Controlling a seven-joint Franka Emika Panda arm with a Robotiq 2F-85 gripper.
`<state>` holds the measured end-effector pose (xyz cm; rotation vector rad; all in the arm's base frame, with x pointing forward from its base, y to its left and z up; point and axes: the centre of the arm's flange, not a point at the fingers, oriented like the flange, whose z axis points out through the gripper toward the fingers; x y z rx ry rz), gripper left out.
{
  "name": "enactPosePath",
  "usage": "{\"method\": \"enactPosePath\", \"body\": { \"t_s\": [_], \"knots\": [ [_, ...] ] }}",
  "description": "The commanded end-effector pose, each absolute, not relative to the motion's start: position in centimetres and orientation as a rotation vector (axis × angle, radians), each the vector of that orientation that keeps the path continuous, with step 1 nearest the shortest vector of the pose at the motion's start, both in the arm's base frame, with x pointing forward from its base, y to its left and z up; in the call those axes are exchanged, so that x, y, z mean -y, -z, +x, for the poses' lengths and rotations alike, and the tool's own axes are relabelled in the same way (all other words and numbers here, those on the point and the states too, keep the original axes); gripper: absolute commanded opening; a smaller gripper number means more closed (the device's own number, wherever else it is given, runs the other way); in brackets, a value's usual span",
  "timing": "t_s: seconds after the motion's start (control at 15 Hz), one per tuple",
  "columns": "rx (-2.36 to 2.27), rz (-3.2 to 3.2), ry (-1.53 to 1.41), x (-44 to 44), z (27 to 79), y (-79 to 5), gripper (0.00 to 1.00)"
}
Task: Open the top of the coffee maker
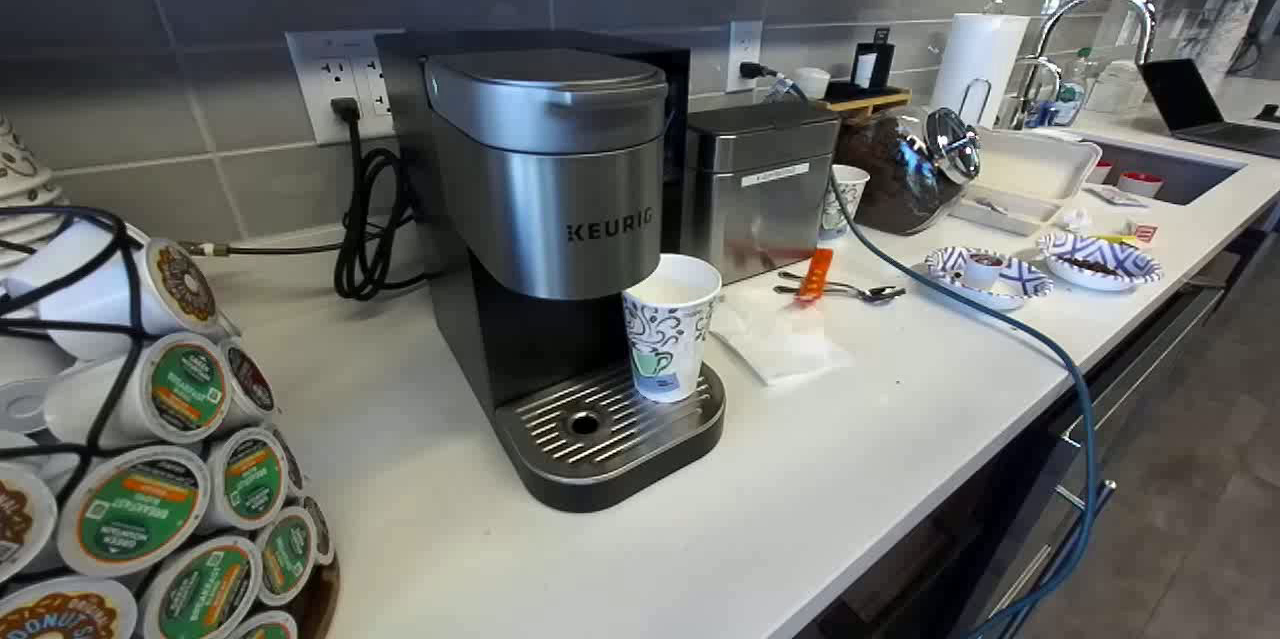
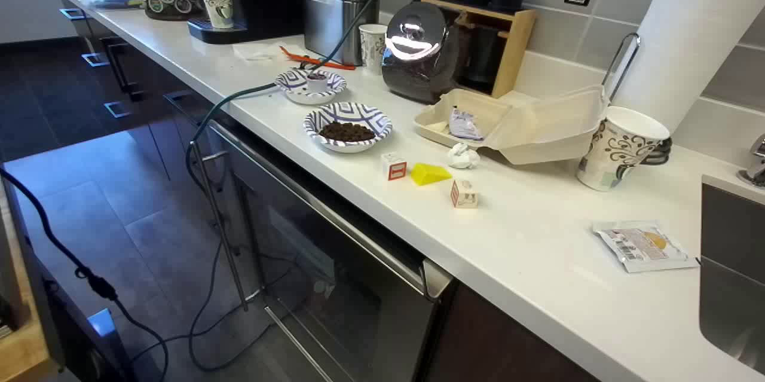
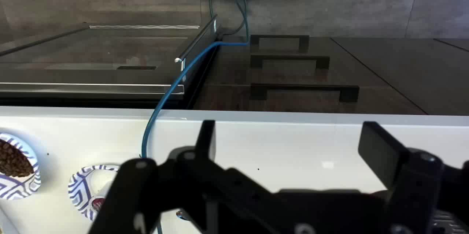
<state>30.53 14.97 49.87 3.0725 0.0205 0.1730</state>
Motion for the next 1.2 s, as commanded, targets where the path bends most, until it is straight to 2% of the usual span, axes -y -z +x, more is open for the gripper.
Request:
{"method": "enactPosePath", "body": {
  "t_s": [0.0,0.53,0.6,0.73,1.13],
  "knots": [
    [-0.020,3.072,-0.173,-15.0,30.5,-49.9,1.00],
    [-0.020,3.072,-0.173,-15.0,30.5,-49.9,1.00],
    [-0.053,3.085,-0.365,-16.0,30.3,-50.9,1.00],
    [-0.127,3.073,-0.524,-18.4,29.9,-53.1,1.00],
    [-0.478,2.858,-0.883,-26.6,26.2,-59.5,1.00]
  ]
}}
